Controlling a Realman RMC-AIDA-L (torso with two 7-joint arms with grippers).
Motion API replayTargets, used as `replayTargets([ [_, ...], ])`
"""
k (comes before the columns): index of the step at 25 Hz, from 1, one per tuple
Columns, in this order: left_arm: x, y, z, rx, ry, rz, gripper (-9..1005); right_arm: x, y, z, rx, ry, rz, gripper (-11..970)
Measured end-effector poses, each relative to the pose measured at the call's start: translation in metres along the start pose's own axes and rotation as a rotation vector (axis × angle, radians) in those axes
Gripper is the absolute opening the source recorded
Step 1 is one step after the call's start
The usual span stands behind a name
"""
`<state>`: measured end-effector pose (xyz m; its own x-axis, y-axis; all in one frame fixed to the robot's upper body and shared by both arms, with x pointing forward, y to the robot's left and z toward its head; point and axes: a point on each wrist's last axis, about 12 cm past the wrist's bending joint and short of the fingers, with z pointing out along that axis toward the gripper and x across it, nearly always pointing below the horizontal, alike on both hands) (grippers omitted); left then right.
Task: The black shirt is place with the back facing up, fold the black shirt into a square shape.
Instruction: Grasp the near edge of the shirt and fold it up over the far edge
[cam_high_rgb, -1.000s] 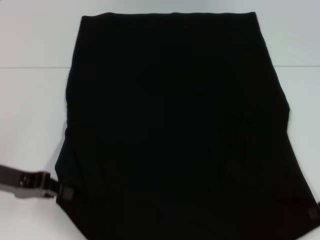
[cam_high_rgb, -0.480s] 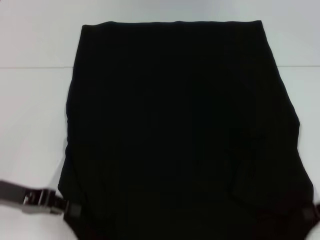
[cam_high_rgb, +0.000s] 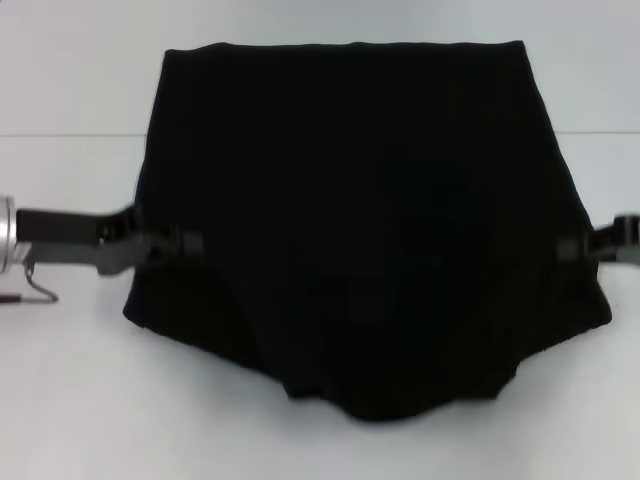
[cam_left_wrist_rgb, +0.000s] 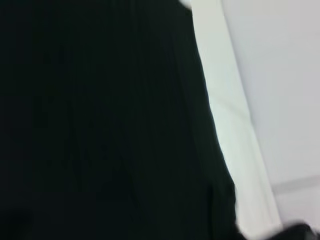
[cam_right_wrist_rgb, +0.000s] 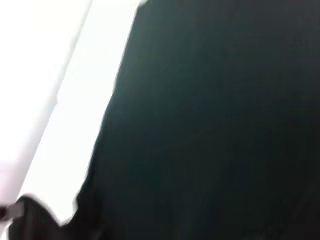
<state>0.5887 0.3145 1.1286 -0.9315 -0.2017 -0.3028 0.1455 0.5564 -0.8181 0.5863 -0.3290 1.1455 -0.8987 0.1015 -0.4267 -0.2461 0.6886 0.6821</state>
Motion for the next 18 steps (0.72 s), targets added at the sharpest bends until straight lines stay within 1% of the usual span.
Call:
replayTargets([
  [4, -0.02, 0.007, 0.003, -0.087, -0.145, -0.046, 116, -0.021, -0.01, -0.001, 0.094, -0.148, 0.008, 58],
  [6, -0.028, 0.009, 0.01, -0.12, -0.204, -0.054, 117, -0.031, -0.016, 0.005, 0.148, -0.219, 0.017, 58],
  [8, -0.033, 0.011, 0.022, -0.156, -0.24, -0.058, 118, -0.036, -0.021, 0.017, 0.191, -0.263, 0.026, 58],
  [9, -0.033, 0.011, 0.022, -0.156, -0.24, -0.058, 119, -0.037, -0.023, 0.027, 0.208, -0.274, 0.029, 58],
  [10, -0.035, 0.012, 0.028, -0.177, -0.252, -0.054, 120, -0.038, -0.025, 0.038, 0.227, -0.282, 0.03, 58],
  [11, -0.038, 0.011, 0.042, -0.223, -0.258, -0.031, 120, -0.039, -0.026, 0.049, 0.25, -0.292, 0.028, 58],
  [12, -0.039, 0.01, 0.044, -0.237, -0.262, -0.023, 121, -0.039, -0.026, 0.056, 0.263, -0.293, 0.022, 58],
  [14, -0.04, 0.01, 0.048, -0.257, -0.261, -0.009, 123, -0.039, -0.022, 0.08, 0.308, -0.297, -0.006, 58],
  [15, -0.042, 0.008, 0.054, -0.289, -0.256, 0.022, 123, -0.039, -0.022, 0.08, 0.308, -0.297, -0.006, 58],
  [18, -0.048, 0.003, 0.059, -0.316, -0.255, 0.067, 125, -0.042, -0.017, 0.088, 0.33, -0.311, -0.027, 58],
])
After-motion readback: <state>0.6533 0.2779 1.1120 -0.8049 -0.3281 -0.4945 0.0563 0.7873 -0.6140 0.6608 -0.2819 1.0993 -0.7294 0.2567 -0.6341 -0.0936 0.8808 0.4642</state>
